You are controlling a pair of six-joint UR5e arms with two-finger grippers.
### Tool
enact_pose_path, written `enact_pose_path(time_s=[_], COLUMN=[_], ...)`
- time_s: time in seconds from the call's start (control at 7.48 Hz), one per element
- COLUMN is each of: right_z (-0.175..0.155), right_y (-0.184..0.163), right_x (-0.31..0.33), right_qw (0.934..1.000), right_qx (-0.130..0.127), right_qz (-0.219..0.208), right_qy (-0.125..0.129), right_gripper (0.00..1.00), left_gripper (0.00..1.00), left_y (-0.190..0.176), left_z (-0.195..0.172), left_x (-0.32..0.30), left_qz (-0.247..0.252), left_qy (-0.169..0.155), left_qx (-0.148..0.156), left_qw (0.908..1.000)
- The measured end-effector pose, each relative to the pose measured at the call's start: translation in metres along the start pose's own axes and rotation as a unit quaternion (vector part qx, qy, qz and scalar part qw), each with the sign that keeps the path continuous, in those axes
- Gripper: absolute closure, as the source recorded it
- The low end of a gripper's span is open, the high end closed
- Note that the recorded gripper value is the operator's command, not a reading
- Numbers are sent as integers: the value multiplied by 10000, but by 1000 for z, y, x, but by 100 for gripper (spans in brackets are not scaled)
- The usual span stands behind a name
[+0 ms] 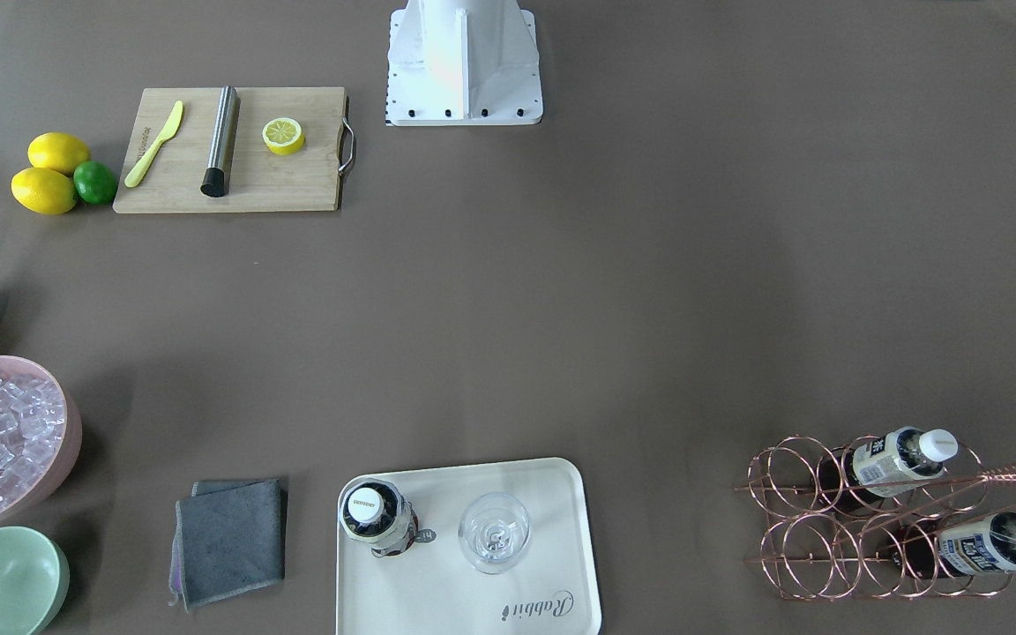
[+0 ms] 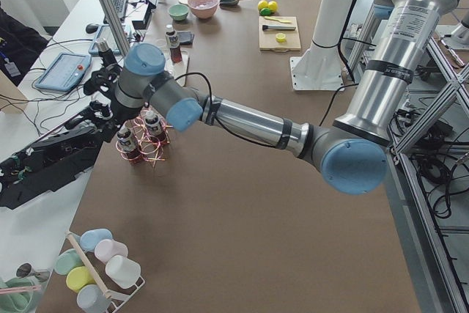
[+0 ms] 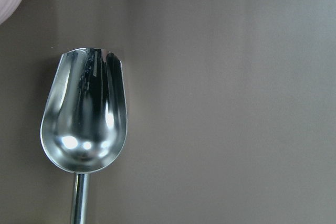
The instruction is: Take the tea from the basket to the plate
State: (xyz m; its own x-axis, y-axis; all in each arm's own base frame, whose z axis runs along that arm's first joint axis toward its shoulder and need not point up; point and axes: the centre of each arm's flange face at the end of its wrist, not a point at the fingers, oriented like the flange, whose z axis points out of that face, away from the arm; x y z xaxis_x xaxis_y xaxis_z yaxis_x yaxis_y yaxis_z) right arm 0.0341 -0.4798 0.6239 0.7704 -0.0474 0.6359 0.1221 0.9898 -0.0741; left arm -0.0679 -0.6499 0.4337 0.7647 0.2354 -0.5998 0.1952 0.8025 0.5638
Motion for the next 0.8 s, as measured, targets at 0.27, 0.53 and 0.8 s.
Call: enact_pose_path(time_s=[0.27,0.53,0.8], right_z=[-1,0,-1], right_y=[-1,-1,-1], right_x=[0,-1,-1], right_qw=[10000,10000,10000], right_qx=[6,4,5], right_qz=[-5,-6,-9], right_qy=[0,0,1], right_gripper=[0,0,0], left_gripper=[2,2,2], left_y=[64,108,152], left_z=[-2,4,18], left_x=[-49,-79,-83], left_qz=[-1260,-1586,-1980], left_qy=[-119,-91,750], left_qx=[29,-224,-999], left_qw=[9920,9870,9722])
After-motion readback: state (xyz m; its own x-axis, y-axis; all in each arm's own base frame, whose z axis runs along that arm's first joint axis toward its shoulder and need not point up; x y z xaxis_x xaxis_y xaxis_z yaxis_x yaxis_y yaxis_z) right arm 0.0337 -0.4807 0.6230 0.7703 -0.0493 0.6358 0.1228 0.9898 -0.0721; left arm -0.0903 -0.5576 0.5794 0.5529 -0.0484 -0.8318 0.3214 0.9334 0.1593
